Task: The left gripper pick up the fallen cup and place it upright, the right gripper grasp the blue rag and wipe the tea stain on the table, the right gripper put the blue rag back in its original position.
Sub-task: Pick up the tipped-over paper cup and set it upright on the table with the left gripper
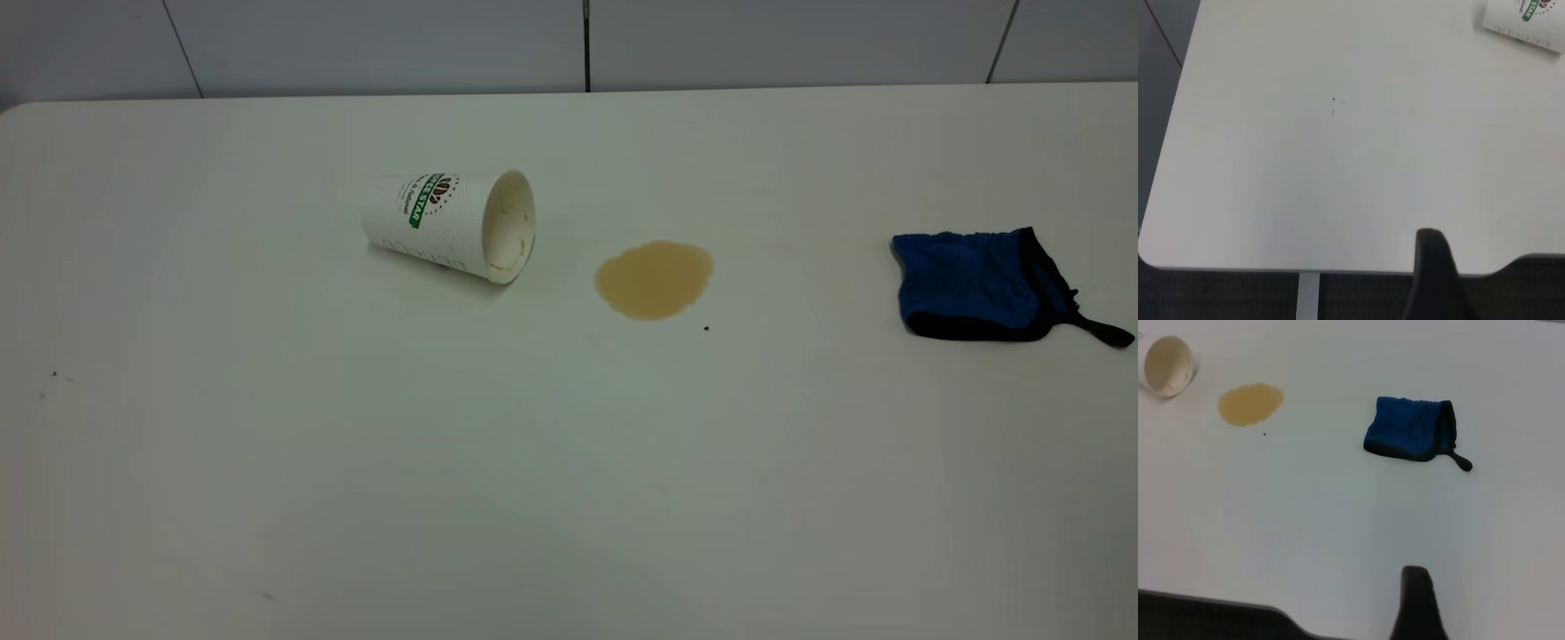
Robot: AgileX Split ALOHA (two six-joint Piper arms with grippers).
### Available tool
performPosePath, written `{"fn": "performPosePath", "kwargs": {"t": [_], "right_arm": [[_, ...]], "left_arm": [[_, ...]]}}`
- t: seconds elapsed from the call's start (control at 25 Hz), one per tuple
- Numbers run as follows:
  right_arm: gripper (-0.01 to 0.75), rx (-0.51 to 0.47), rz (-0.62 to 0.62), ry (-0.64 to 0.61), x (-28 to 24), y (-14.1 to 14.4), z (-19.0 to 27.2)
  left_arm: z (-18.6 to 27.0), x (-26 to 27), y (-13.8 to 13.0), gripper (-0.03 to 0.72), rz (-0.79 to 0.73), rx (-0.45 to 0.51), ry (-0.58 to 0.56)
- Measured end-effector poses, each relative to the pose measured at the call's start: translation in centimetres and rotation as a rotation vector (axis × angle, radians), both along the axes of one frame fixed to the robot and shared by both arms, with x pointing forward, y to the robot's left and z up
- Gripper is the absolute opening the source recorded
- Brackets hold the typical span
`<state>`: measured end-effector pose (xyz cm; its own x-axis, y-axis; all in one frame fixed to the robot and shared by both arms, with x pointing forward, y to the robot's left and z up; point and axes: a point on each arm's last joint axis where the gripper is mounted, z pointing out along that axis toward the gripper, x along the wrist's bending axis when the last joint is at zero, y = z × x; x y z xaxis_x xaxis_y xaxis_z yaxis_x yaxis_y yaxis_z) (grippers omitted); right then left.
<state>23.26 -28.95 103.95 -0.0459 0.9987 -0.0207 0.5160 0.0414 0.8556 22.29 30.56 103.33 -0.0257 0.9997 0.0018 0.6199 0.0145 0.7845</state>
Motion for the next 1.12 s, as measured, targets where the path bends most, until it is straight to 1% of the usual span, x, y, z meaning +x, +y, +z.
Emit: {"fn": "performPosePath", "kwargs": {"t": [0.48,0.64,0.8,0.92,1.08,1.12], "right_arm": [[0.586,0.0,0.0,0.0,0.0,0.0,0.0],[0.586,0.0,0.0,0.0,0.0,0.0,0.0],[0.586,0.0,0.0,0.0,0.0,0.0,0.0],[0.586,0.0,0.0,0.0,0.0,0.0,0.0],[0.586,0.0,0.0,0.0,0.0,0.0,0.0],[0.586,0.0,0.0,0.0,0.0,0.0,0.0]], "left_arm": [[0.2,0.1,0.0,0.507,0.001,0.0,-0.001],[2.7,1.5,0.0,0.507,-0.001,0.005,0.005],[6.1,5.4,0.3,0.507,0.009,0.07,0.057],[8.2,9.9,0.7,0.507,0.033,0.131,0.131],[8.8,16.5,1.0,0.507,0.053,0.175,0.238],[8.9,18.1,1.0,0.507,0.058,0.179,0.245]]}}
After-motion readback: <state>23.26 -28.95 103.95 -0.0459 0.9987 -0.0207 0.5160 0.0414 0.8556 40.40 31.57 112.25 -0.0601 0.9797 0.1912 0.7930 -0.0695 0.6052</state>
